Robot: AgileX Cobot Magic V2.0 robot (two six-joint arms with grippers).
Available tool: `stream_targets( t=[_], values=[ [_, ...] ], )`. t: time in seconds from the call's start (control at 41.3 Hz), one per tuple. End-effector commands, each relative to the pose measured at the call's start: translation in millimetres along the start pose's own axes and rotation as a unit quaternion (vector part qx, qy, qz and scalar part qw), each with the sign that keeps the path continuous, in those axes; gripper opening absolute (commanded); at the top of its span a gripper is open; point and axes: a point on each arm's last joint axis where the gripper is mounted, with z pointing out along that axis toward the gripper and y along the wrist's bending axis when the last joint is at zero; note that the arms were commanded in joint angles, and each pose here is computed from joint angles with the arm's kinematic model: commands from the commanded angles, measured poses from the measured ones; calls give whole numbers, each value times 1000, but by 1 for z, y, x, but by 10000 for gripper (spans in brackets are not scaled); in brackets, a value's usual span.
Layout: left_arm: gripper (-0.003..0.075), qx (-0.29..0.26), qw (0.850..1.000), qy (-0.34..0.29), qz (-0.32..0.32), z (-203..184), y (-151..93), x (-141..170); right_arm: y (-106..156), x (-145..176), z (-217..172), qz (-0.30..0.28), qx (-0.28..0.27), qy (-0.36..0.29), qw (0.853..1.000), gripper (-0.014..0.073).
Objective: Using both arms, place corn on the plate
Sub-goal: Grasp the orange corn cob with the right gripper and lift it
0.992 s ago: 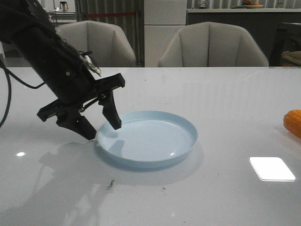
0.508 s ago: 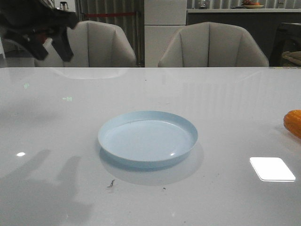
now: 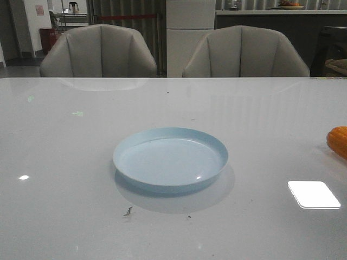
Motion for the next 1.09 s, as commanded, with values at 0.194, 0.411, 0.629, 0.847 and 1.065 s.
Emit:
stream_targets(
  t=[0.194, 0.411, 0.629, 0.847, 1.065],
  values=[
    [440, -34, 998, -42, -17, -41, 8, 56, 1, -15, -7, 2, -1, -47, 999, 519],
    [440, -38, 996, -82, -15, -54, 7, 53, -5, -20, 4, -35, 28, -43, 998, 518],
    [440, -45, 991, -126, -14, -56, 9, 45, -9, -49, 34, -57, 45, -10, 997, 518],
    [440, -45, 991, -128, -14, -56, 9, 45, -20, -88, 74, -47, 60, 5, 997, 521],
    [440, -45, 991, -128, -14, -56, 9, 45, -40, -103, 120, -28, 74, 48, 996, 523]
  ],
)
